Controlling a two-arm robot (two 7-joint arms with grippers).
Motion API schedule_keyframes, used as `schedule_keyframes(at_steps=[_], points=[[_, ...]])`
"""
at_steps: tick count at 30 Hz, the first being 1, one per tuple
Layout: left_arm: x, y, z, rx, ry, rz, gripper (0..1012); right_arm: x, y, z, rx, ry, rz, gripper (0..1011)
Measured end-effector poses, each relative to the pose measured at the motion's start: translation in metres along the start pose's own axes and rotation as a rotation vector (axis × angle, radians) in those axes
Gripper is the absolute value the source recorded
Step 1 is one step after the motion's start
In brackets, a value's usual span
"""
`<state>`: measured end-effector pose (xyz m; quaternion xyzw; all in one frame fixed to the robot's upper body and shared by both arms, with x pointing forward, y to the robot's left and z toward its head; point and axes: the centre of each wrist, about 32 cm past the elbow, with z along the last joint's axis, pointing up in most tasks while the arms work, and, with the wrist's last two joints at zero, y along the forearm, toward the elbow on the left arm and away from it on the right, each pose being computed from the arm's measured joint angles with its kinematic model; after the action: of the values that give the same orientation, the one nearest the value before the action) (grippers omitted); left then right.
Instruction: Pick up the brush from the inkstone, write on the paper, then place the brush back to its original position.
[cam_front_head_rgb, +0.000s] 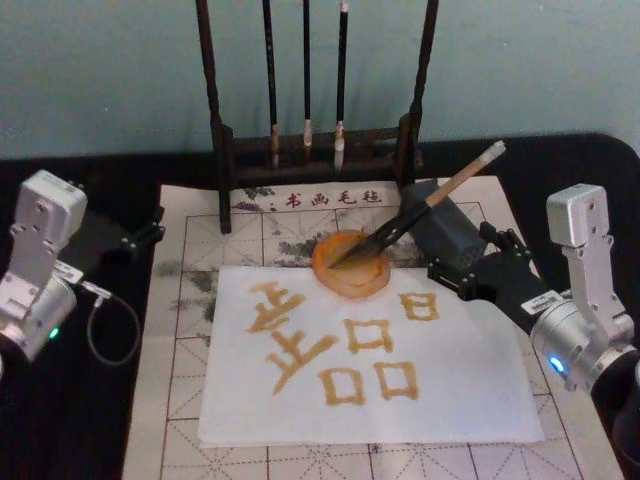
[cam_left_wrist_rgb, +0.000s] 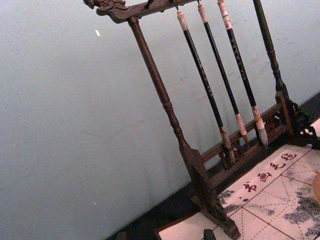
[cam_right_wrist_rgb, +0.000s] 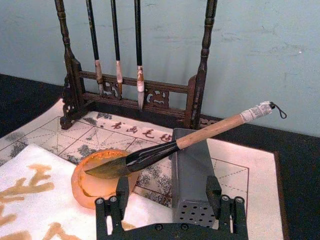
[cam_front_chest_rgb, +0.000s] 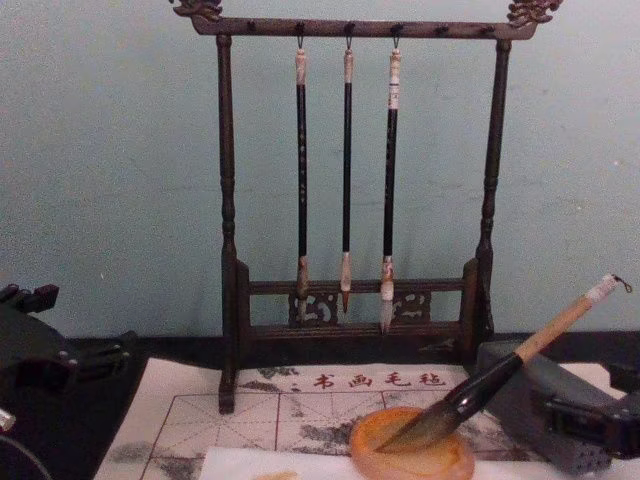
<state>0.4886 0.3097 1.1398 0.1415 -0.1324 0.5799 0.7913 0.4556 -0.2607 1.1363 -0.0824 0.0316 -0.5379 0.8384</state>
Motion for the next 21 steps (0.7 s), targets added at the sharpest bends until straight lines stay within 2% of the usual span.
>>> schedule_keyframes(at_steps=[21], points=[[0.0000, 0.0000, 0.0000, 0.000, 0.000, 0.000, 1001, 0.0000, 0.0000, 0.0000, 0.000, 0.001, 0.000, 1002]])
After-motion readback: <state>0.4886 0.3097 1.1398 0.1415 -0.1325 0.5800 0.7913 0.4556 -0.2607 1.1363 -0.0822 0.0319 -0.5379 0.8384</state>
